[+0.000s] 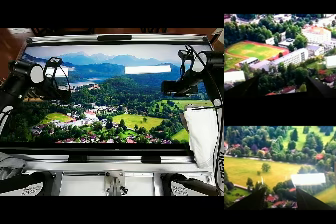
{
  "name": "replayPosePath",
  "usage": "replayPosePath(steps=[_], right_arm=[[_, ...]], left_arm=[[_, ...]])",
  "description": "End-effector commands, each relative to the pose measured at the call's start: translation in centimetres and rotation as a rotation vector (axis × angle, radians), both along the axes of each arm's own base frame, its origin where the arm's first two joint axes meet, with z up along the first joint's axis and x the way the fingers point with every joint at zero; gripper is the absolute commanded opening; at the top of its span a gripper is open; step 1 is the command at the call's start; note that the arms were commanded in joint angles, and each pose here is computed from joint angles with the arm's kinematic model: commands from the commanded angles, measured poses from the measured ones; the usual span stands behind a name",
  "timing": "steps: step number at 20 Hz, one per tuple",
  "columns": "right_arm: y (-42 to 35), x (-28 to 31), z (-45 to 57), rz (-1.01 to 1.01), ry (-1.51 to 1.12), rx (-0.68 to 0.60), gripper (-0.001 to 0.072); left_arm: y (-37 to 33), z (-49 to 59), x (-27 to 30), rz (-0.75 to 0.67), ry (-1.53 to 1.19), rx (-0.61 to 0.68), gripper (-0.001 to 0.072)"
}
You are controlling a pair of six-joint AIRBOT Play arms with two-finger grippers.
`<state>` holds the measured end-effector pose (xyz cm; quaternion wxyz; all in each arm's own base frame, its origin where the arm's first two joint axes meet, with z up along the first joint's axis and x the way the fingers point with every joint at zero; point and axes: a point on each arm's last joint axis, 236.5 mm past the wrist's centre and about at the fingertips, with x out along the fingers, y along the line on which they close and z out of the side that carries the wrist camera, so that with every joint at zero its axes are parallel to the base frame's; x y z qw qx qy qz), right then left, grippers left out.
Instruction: Fold the shirts.
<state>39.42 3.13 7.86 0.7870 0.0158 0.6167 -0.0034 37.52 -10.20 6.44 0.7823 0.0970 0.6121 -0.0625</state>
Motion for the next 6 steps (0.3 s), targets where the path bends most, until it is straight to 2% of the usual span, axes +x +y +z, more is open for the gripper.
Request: replayPosePath(steps=[1,6], right_arm=[[0.1,-0.1,0.0,0.001,0.004,0.003,0.0504],[0.1,-0.1,0.0,0.001,0.004,0.003,0.0504]], left_arm=[[0.6,1.1,-1.4,0.003,-0.013,-0.002,0.0691],[0.8,3.4,-1.9,-0.024,-0.074,-0.014,0.0691]])
